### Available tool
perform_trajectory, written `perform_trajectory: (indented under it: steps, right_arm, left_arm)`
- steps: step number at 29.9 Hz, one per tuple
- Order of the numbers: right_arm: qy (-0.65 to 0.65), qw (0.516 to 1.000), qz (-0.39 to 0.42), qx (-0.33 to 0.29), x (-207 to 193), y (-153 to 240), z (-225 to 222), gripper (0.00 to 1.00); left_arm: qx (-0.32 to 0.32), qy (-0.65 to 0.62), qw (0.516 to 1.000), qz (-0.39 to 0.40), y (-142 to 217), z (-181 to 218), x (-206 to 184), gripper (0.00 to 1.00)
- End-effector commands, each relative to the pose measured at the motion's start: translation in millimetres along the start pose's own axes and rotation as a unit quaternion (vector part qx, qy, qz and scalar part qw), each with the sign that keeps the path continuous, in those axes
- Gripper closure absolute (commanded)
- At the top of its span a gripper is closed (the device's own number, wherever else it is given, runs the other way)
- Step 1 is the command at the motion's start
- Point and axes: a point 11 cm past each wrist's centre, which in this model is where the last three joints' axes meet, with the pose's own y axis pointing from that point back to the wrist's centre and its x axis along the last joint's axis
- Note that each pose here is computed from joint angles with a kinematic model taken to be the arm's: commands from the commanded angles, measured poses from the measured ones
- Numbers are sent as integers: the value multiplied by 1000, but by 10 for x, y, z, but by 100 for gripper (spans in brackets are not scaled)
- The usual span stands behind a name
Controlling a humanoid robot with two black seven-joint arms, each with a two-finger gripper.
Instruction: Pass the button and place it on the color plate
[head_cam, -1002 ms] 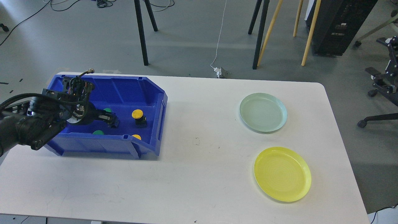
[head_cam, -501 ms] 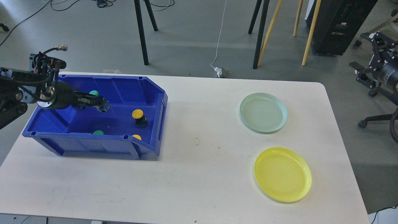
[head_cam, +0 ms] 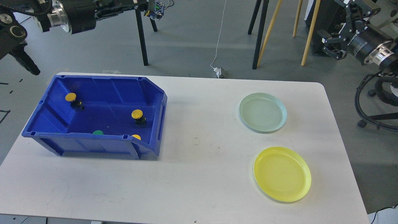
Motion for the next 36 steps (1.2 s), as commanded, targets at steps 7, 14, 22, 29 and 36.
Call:
perform_trajectory:
  steps: [7, 14, 22, 29, 36]
  right_arm:
    - [-16, 988, -150, 33, -1030, -300, -166, 2]
    - [0, 981, -188, 46, -1294, -342, -214, 2]
    - [0, 976, -201, 81, -1391, -393, -463, 2]
    - [-1, 973, -213, 88, -1512, -475, -501, 2]
    - [22, 969, -223, 100, -1570, -474, -471, 9]
  left_arm:
    - [-86, 52, 995, -26, -858, 560, -290, 72]
    - [-104, 87, 991, -10, -893, 662, -178, 72]
    - [-109, 94, 989, -13, -938, 684, -218, 72]
    - [-123, 95, 988, -23, -1020, 793, -292, 72]
    - [-134, 93, 986, -22, -1044, 903, -256, 72]
